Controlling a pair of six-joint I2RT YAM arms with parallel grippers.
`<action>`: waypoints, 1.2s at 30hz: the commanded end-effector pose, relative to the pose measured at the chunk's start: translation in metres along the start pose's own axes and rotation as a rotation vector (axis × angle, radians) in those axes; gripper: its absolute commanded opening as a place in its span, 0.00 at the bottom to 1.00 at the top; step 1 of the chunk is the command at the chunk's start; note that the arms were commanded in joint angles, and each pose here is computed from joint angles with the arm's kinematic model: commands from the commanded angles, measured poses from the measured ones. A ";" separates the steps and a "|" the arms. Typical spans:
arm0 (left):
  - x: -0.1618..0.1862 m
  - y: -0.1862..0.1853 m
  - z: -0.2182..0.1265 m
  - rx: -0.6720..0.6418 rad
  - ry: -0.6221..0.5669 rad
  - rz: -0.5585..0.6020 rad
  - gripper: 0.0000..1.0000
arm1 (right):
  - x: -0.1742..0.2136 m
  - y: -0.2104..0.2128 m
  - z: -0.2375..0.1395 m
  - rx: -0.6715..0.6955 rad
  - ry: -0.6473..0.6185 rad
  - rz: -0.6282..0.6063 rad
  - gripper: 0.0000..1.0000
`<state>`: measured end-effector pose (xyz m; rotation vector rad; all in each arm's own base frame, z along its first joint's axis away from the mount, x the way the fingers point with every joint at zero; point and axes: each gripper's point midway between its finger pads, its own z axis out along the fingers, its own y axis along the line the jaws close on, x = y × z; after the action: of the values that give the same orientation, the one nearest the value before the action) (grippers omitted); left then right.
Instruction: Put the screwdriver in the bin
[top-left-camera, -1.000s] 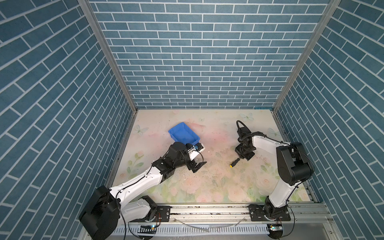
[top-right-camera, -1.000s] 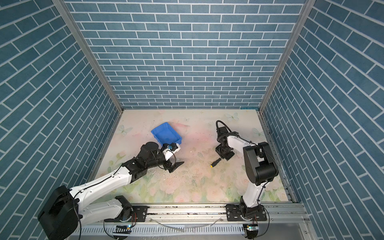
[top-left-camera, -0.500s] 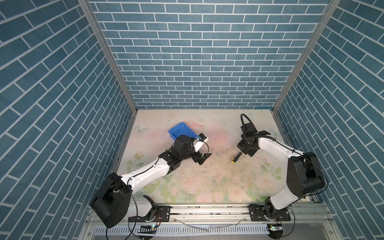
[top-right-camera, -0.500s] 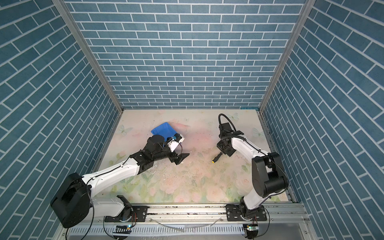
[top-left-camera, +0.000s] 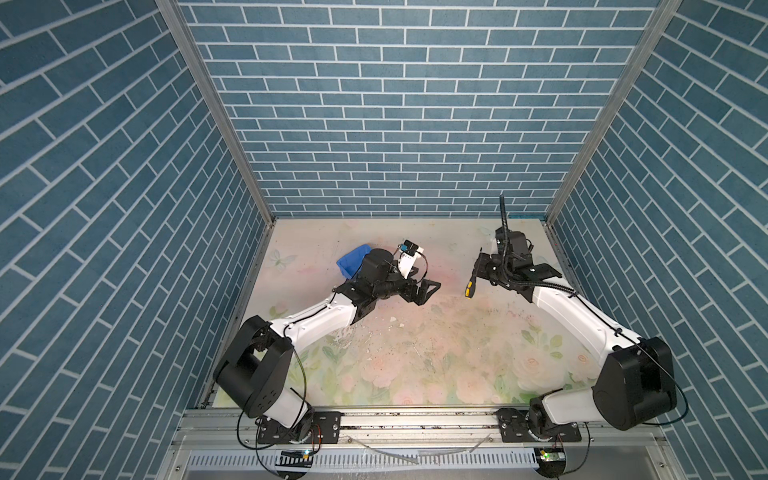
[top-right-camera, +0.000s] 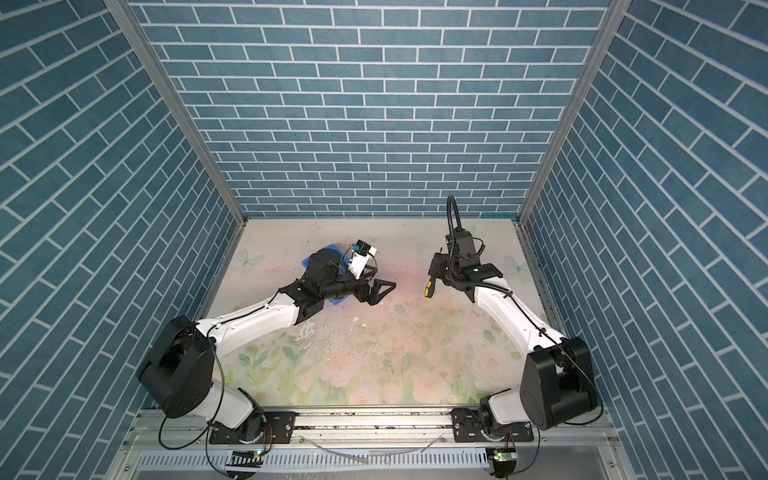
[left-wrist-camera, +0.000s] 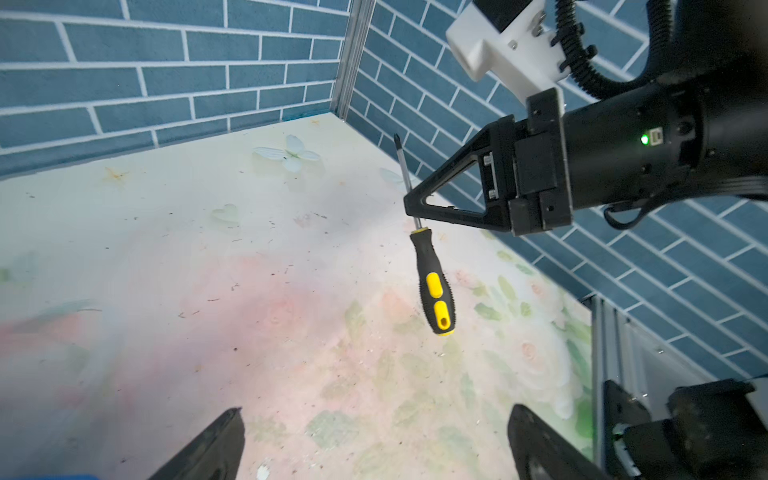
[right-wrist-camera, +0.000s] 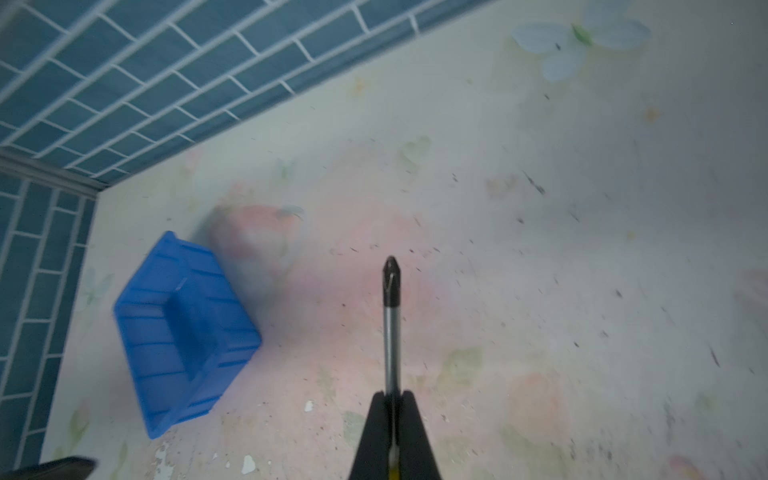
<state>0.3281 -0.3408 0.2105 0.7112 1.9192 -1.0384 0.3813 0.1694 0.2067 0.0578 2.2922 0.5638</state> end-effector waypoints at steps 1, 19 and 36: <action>-0.025 -0.011 0.008 0.113 -0.053 -0.080 1.00 | -0.015 0.039 -0.008 -0.198 -0.082 -0.151 0.00; -0.049 -0.020 0.023 0.279 -0.083 -0.179 0.71 | -0.020 0.122 -0.045 -0.634 -0.120 -0.334 0.00; -0.046 -0.022 0.025 0.301 -0.081 -0.166 0.29 | -0.005 0.141 -0.044 -0.716 -0.059 -0.372 0.00</action>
<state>0.3399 -0.3754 0.2463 0.6549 1.8298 -1.4609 0.3412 0.2690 0.2834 -0.5847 1.9244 1.0991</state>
